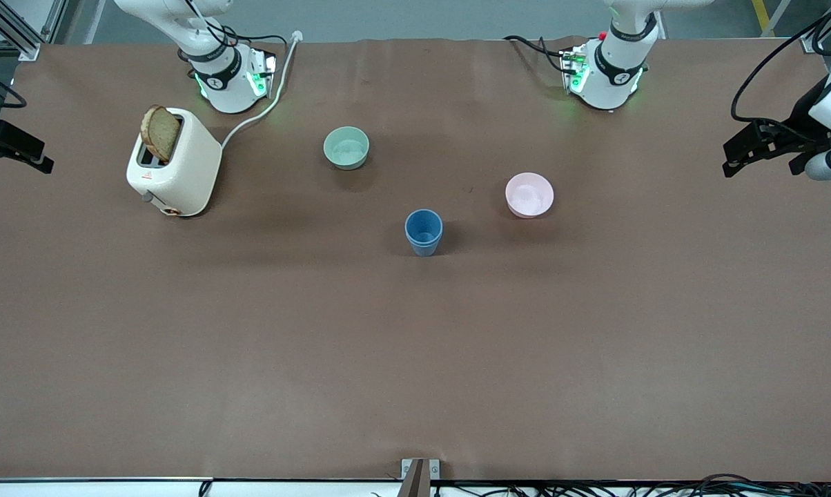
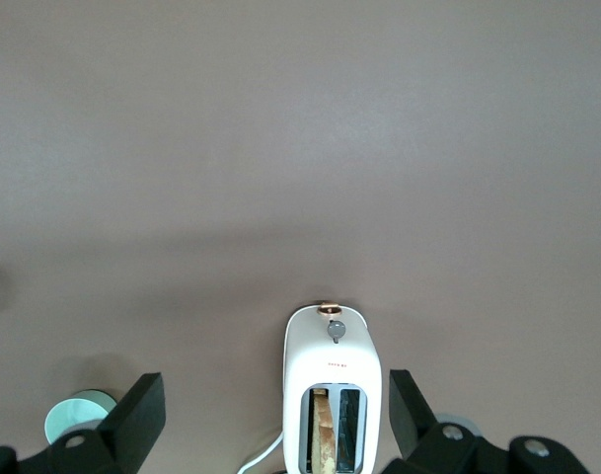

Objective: Stack blue cups with both arms

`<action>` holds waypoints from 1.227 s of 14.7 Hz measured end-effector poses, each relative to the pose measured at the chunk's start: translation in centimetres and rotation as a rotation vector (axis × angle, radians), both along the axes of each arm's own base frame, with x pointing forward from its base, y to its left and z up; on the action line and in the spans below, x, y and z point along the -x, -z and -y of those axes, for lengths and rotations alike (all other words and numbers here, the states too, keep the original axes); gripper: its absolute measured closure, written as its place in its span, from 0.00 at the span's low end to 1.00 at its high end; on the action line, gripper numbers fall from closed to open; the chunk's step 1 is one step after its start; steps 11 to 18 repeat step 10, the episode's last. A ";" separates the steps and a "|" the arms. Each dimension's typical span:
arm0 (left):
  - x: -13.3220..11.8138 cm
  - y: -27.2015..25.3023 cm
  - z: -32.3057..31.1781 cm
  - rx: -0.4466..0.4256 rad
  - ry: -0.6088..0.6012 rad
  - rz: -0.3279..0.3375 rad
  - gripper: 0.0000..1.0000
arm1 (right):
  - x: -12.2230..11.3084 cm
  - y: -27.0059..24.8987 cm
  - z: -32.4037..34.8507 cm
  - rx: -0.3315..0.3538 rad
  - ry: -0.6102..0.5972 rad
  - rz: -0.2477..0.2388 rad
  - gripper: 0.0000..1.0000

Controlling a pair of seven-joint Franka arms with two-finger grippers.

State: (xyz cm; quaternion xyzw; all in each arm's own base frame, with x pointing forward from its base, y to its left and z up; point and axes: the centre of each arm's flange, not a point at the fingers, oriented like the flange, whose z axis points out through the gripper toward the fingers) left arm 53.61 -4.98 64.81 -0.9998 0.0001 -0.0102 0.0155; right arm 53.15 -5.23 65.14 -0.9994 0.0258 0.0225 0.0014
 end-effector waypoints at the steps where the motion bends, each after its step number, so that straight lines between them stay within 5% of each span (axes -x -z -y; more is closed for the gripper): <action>1: 0.0 0.0 0.0 0.000 0.000 -0.002 0.00 | 0.0 0.0 0.0 0.000 -0.004 -0.001 0.00; 18: 0.4 -0.6 0.1 -0.001 0.002 -0.013 0.00 | -0.1 -0.1 -0.7 0.001 -0.025 0.002 0.00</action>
